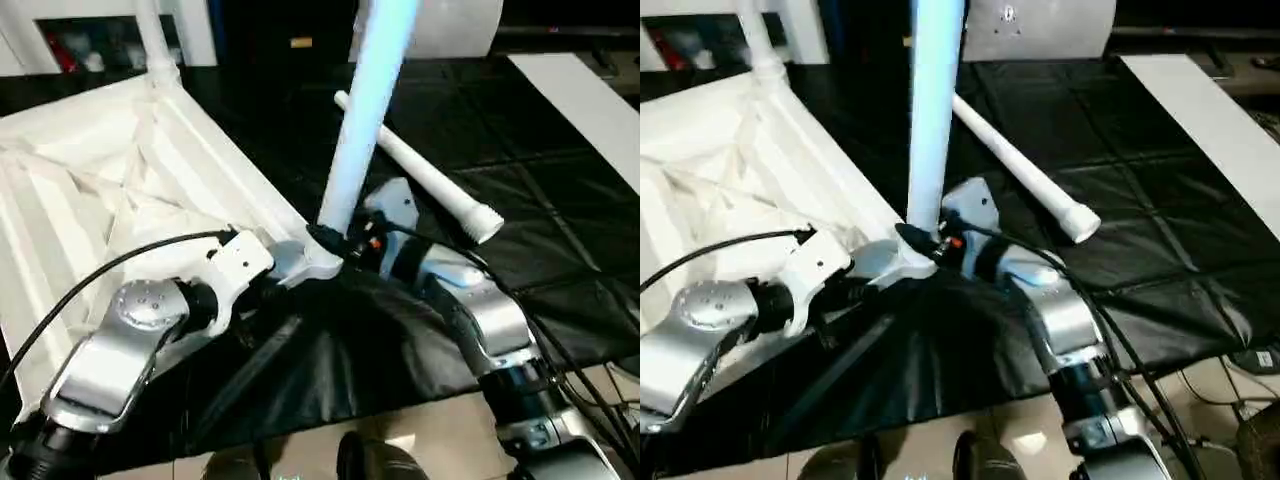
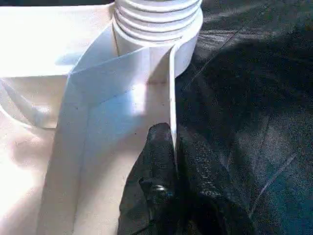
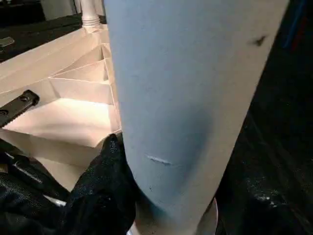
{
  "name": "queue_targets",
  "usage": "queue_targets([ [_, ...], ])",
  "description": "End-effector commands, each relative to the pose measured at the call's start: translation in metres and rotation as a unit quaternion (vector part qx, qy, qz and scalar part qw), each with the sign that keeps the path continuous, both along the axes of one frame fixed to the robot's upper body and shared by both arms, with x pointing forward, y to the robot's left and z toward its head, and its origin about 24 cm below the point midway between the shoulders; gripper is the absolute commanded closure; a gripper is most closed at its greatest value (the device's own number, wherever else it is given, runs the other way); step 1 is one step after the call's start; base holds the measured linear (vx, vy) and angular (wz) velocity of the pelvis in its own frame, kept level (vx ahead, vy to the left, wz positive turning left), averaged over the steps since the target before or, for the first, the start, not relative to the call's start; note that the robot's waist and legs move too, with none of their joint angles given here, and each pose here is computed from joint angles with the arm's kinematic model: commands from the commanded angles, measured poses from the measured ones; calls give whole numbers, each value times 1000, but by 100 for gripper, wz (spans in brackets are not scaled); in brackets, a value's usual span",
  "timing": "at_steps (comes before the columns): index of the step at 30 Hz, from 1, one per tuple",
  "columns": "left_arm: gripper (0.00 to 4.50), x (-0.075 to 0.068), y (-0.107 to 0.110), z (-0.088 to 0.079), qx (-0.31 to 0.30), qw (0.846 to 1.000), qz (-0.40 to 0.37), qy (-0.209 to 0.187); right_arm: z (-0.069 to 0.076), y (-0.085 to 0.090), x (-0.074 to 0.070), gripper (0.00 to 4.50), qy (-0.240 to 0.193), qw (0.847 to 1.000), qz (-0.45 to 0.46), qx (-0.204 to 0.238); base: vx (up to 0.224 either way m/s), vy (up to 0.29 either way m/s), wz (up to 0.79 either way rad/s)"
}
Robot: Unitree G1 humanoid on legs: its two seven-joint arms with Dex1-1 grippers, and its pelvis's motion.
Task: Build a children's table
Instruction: Insert table leg to table base
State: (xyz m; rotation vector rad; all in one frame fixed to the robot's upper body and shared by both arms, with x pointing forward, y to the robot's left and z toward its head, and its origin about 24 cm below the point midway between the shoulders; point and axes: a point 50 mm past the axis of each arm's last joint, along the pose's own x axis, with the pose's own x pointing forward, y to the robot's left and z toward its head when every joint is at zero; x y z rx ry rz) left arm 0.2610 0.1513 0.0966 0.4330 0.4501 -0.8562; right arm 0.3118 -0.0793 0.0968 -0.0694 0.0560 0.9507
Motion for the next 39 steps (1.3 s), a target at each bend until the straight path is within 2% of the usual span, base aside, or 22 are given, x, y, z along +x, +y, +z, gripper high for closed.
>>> queue_targets([
  [1,450,5,3,9,11,1000,-3,-24,-70,-30,-17,259,151,984,-32,-87,0,0,0],
  [4,450,6,4,8,16,1000,-13,-22,-71,-34,-19,259,152,983,-16,-97,0,0,0],
  [8,450,0,1,3,32,997,-71,-15,-71,-35,-23,259,145,981,40,-124,0,0,0],
  [12,450,0,0,2,43,991,-123,-17,-70,-36,-27,259,152,974,92,-141,0,0,0],
  [14,450,3,0,2,48,990,-134,-18,-71,-37,-29,259,155,971,108,-147,0,0,0],
  [15,450,12,2,2,62,986,-155,-26,-71,-40,-31,259,162,964,137,-161,0,0,0],
  [16,450,12,2,2,62,986,-155,-26,-71,-40,-31,259,162,964,137,-161,0,0,0],
  [18,450,23,4,4,68,983,-166,-30,-73,-44,-34,259,174,954,169,-177,0,0,0],
  [24,450,35,2,13,65,971,-229,-23,-76,-49,-33,259,194,934,215,-210,0,0,0],
  [31,450,40,4,15,72,965,-251,-19,-74,-48,-26,259,196,933,216,-213,0,0,0],
  [39,450,45,15,12,81,968,-236,-17,-77,-41,-25,259,191,941,200,-195,0,0,0],
])
